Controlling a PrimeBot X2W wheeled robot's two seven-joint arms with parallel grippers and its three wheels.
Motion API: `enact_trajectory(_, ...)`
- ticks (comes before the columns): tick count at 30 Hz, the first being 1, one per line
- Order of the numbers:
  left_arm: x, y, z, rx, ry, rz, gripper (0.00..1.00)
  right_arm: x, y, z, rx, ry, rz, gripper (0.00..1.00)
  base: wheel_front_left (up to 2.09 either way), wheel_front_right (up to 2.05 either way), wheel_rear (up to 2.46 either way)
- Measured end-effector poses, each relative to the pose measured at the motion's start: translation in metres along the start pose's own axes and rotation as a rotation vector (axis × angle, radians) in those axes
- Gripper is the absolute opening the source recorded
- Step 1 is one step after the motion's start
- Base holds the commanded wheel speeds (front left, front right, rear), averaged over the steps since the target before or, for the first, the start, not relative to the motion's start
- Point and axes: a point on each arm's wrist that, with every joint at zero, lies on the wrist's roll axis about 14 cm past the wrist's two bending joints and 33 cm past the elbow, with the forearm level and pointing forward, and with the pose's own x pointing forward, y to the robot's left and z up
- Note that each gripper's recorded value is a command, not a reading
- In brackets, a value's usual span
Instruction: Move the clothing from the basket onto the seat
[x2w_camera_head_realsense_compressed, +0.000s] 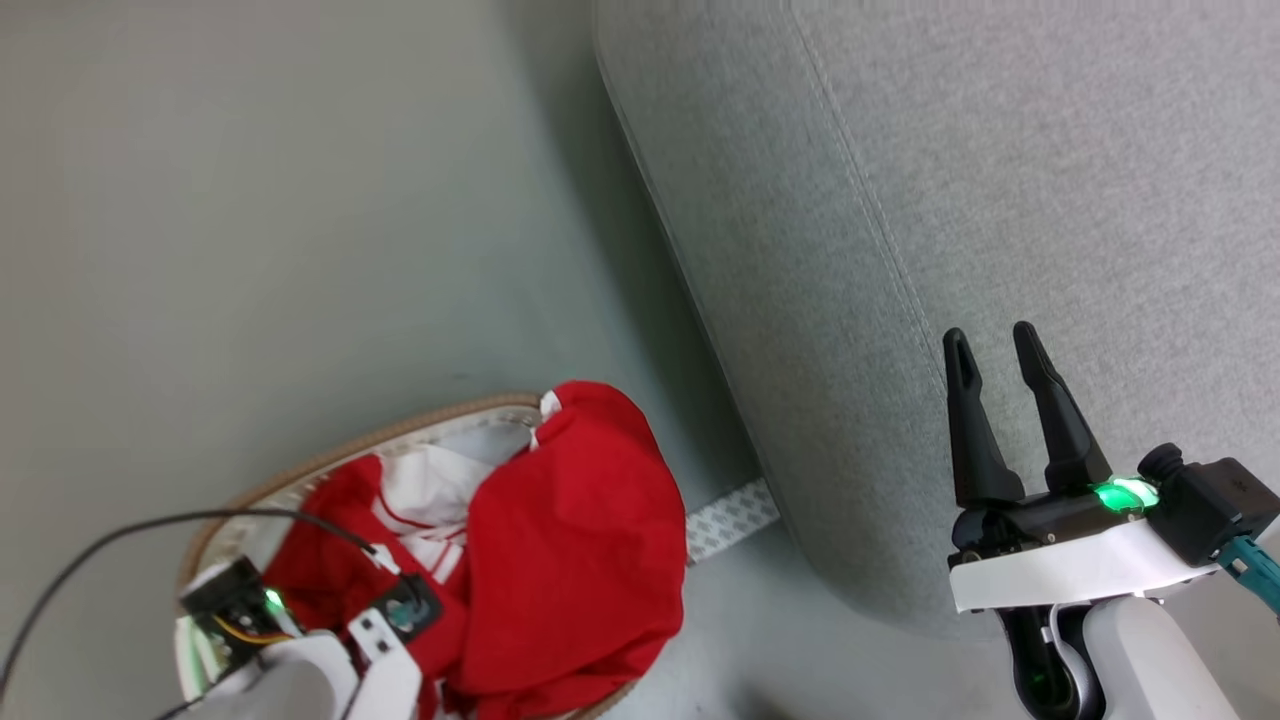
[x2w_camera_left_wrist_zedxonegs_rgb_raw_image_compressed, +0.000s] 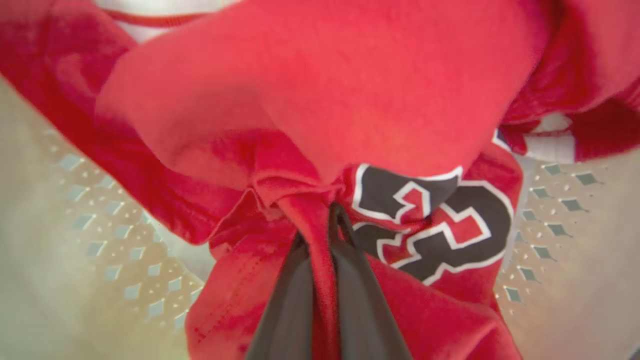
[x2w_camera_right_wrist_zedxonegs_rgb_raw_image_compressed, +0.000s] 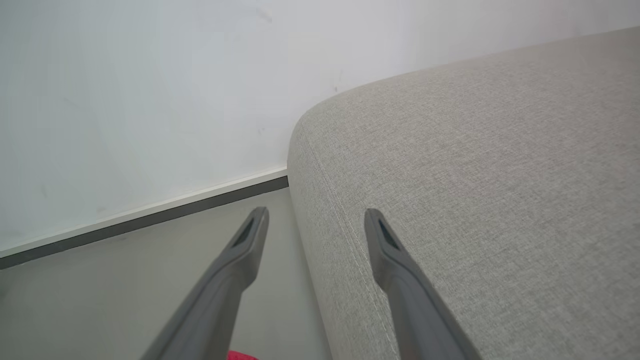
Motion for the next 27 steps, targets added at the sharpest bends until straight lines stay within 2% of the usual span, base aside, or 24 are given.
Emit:
enact_trajectory(13, -0.068, 0.019, 0.076, -0.14, -0.243, 0.129, 0.0, -0.011, 0.021, 0.04, -0.025, -0.115, 0.077, 1.0, 0.0, 0.0, 0.0)
enact_trajectory(23, -0.134, 0.03, 0.085, -0.306, -0.4, 0.286, 0.0, -0.021, 0.057, 0.055, -0.026, -0.164, 0.188, 1.0, 0.0, 0.0, 0.0)
enact_trajectory(27, -0.162, 0.034, 0.088, -0.34, -0.463, 0.355, 0.0, -0.026, 0.074, 0.057, -0.024, -0.174, 0.239, 1.0, 0.0, 0.0, 0.0)
